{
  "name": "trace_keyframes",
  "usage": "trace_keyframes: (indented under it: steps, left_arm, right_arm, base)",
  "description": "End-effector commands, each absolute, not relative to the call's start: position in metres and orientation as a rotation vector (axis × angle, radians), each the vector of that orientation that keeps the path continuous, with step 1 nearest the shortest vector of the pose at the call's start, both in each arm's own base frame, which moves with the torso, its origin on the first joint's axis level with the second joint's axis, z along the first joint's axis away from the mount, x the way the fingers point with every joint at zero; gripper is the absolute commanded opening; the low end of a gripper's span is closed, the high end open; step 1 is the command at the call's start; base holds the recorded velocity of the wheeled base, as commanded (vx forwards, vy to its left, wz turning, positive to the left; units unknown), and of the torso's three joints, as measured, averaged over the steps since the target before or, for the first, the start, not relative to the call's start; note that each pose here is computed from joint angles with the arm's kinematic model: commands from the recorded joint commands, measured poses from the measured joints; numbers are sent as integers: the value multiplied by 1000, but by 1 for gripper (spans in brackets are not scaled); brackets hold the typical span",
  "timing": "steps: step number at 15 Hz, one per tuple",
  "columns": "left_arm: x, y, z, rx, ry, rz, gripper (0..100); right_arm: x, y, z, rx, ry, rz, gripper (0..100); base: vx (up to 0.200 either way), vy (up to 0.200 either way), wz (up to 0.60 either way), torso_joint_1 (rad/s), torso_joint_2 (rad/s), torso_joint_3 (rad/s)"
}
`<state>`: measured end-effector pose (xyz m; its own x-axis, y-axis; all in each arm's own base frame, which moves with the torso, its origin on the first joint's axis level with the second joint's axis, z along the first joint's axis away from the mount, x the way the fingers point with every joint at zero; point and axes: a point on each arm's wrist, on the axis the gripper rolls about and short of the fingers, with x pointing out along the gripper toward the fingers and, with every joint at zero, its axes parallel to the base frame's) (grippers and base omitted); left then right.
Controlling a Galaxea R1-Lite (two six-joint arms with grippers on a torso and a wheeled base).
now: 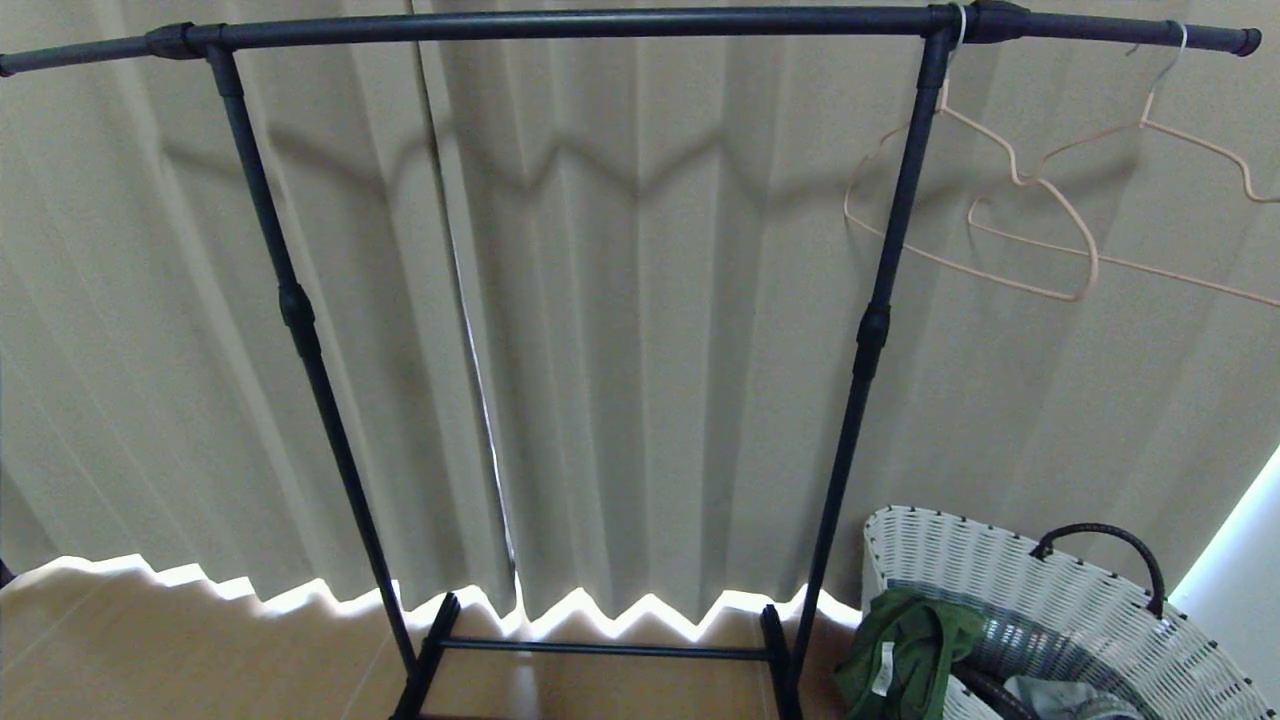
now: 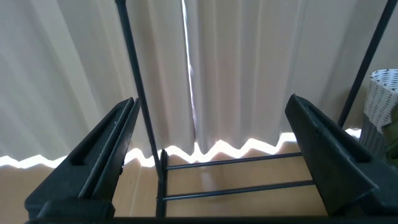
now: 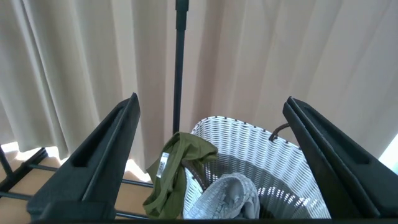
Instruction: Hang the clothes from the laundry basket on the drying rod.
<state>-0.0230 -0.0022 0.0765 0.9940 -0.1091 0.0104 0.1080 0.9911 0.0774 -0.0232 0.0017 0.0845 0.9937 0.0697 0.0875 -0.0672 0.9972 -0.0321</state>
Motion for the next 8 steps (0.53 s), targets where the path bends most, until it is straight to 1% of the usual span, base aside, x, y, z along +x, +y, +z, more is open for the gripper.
trace_keyframes:
  steps: [1,5,8]
  left_arm:
    - [-23,-2,77,77,-15,-110,100]
    - [-23,-2,77,76,-15,-108,100]
    - [-23,-2,77,76,-15,-108,100]
  right_arm:
    - [-23,2,85,-29,-90,69,100]
    - [-23,2,85,-29,-90,69,100]
    - [-23,2,85,-28,-90,69,100]
  base:
    - [0,0,0,0,0,0]
    - [0,0,0,0,0,0]
    - [0,-200,0,-4,-1,7]
